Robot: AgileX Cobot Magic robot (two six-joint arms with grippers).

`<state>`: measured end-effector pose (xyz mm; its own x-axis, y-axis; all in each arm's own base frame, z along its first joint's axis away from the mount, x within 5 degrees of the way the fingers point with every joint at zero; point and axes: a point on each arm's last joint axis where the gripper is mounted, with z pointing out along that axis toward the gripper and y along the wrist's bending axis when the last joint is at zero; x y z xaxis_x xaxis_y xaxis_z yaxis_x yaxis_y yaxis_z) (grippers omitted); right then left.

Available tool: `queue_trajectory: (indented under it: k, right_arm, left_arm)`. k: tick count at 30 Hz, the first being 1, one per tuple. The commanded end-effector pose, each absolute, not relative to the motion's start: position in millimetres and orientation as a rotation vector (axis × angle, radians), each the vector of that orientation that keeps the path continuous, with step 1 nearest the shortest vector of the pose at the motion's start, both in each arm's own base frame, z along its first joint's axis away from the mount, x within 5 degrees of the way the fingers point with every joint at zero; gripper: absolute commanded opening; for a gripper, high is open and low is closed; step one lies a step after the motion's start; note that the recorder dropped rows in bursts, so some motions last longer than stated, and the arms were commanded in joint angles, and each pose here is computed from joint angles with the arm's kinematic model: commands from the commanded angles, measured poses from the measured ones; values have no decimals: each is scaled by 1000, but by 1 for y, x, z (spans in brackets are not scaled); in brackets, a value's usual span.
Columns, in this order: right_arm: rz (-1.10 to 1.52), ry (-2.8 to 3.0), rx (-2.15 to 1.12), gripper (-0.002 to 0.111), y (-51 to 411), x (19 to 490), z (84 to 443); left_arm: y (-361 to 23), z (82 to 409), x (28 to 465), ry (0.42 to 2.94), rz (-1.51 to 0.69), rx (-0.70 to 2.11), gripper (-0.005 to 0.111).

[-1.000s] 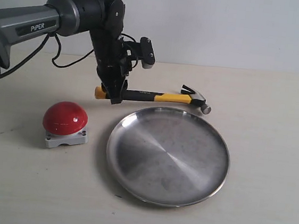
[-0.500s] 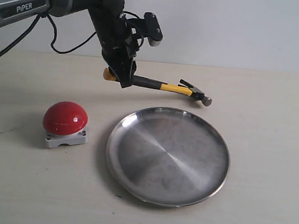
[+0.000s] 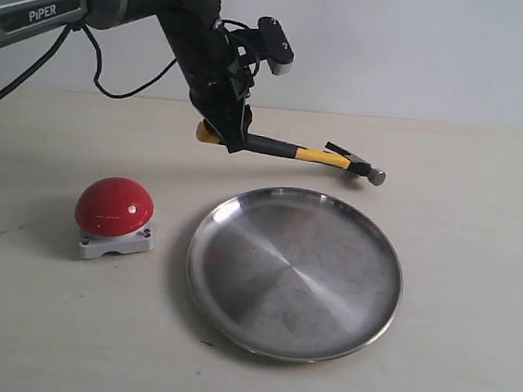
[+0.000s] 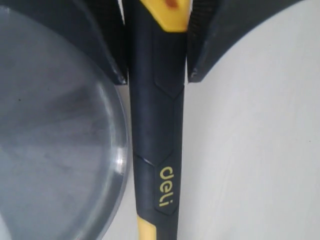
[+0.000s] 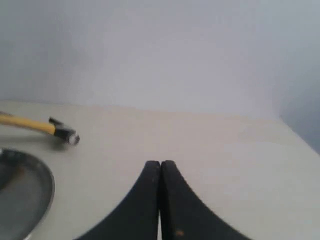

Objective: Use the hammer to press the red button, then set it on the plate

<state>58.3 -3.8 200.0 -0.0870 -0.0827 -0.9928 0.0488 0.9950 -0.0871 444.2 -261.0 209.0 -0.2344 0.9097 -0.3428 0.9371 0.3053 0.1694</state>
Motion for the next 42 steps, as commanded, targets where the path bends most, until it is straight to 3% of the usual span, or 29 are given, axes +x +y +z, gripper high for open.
queue_trajectory:
  k: [1,8,11,15,19,21,22,26,32,34,36,37,38,40,42]
  right_arm:
    - [-122,1399,-55,0,-2,57,222]
    - [-21,989,5,0,0,44,256]
    - [142,841,103,0,-2,38,267]
    - [128,852,171,0,-8,49,305]
    - [43,1082,88,0,-6,100,341]
    - [-83,1308,-101,0,-1,160,360]
    - [-249,1408,-363,0,4,199,363]
    - [-605,1543,-1110,0,14,282,317]
    - [-407,1523,-1608,3,66,321,221]
    - [-375,1497,-1754,17,77,327,189]
    - [-337,1498,-1803,41,86,335,170]
    - [-294,1516,-1787,59,90,341,163]
    - [-262,1525,-1770,67,92,343,159]
    - [-223,1560,-1724,74,94,348,154]
    - [-204,1573,-1701,74,96,354,150]
  left_arm:
    - [-263,217,441,2201,-144,1629,0]
    - [-265,217,439,2213,-194,1630,0]
    - [-264,216,437,2221,-201,1649,0]
    - [-264,216,437,2223,-202,1650,0]
    - [-264,216,437,2212,-199,1658,0]
    - [-264,216,437,2207,-203,1662,0]
    - [-266,216,436,2207,-224,1655,0]
    - [-268,217,435,2209,-276,1642,0]
    - [-270,218,433,2208,-317,1632,0]
    - [-271,218,432,2210,-343,1628,0]
    - [-273,219,432,2209,-369,1619,0]
    - [-274,219,431,2208,-384,1614,0]
    - [-274,219,431,2206,-395,1612,0]
    - [-274,219,431,2207,-400,1612,0]
    - [-274,219,430,2208,-401,1613,0]
